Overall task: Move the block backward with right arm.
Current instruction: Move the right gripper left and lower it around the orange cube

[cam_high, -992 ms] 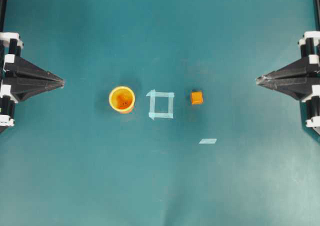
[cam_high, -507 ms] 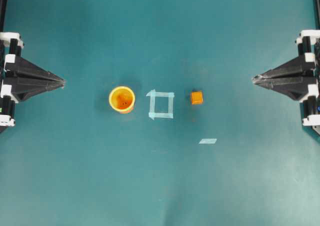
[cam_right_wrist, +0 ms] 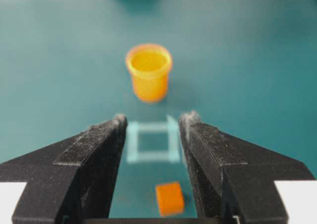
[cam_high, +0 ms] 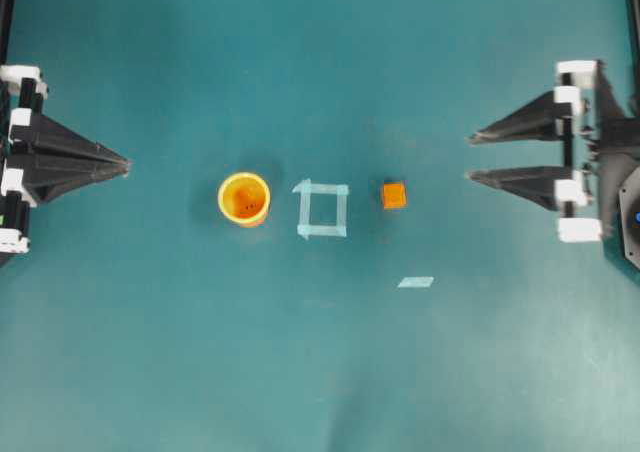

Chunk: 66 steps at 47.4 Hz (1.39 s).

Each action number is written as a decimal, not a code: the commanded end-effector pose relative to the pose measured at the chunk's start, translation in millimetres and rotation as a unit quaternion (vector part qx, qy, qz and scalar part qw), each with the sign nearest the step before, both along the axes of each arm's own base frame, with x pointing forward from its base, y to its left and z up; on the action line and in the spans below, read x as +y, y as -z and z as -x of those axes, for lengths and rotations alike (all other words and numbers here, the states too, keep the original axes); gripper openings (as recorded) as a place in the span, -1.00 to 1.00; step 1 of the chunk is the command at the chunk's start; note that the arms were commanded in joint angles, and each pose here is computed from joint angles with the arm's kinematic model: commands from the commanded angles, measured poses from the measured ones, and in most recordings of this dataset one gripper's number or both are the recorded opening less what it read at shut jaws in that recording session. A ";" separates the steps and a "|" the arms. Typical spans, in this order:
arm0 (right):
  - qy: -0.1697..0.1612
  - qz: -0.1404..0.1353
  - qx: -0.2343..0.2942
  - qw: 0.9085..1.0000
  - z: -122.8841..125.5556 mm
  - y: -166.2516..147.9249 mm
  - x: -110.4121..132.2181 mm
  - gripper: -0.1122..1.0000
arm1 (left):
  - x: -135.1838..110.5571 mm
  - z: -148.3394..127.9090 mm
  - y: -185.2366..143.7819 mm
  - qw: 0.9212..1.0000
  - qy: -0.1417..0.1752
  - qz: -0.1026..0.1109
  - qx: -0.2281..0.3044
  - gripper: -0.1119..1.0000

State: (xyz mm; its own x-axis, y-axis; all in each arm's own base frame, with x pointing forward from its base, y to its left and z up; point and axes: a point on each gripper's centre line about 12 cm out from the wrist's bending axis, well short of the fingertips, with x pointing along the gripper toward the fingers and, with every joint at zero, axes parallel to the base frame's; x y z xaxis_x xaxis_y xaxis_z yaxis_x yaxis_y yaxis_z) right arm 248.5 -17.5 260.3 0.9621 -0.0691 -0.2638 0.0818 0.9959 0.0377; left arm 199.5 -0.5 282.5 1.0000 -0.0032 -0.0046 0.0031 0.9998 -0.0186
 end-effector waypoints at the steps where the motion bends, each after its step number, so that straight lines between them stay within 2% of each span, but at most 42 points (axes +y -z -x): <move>1: 0.006 0.003 0.009 1.000 -13.6 -3.2 -4.9 0.17 | -0.1 -3.1 -11.6 1.000 0.000 0.002 -0.014 -0.77; 13: 0.010 0.009 0.081 0.997 -47.2 25.8 -13.1 0.18 | -0.4 -3.2 -11.2 1.000 0.001 0.007 -0.010 -0.77; 21: 0.003 0.017 0.145 0.989 -70.8 50.8 -15.4 0.19 | -0.4 -3.2 -10.6 1.000 0.001 0.007 -0.008 -0.77; 31: -0.006 0.028 0.190 0.981 -91.6 78.0 -17.6 0.19 | -0.4 -2.9 -10.9 1.000 0.001 0.007 -0.008 -0.77; 37: -0.007 0.025 0.214 0.976 -94.4 94.8 -17.9 0.20 | -0.1 -2.9 -10.9 1.000 0.000 0.007 -0.008 -0.77; 49: -0.009 0.022 0.240 0.970 -94.1 113.2 -17.3 0.38 | -0.4 -2.7 -11.3 1.000 0.001 0.007 -0.009 -0.77; 66: -0.021 0.021 0.275 0.961 -92.0 138.5 -10.3 0.38 | -0.4 -2.7 -11.3 1.000 0.001 0.007 -0.009 -0.77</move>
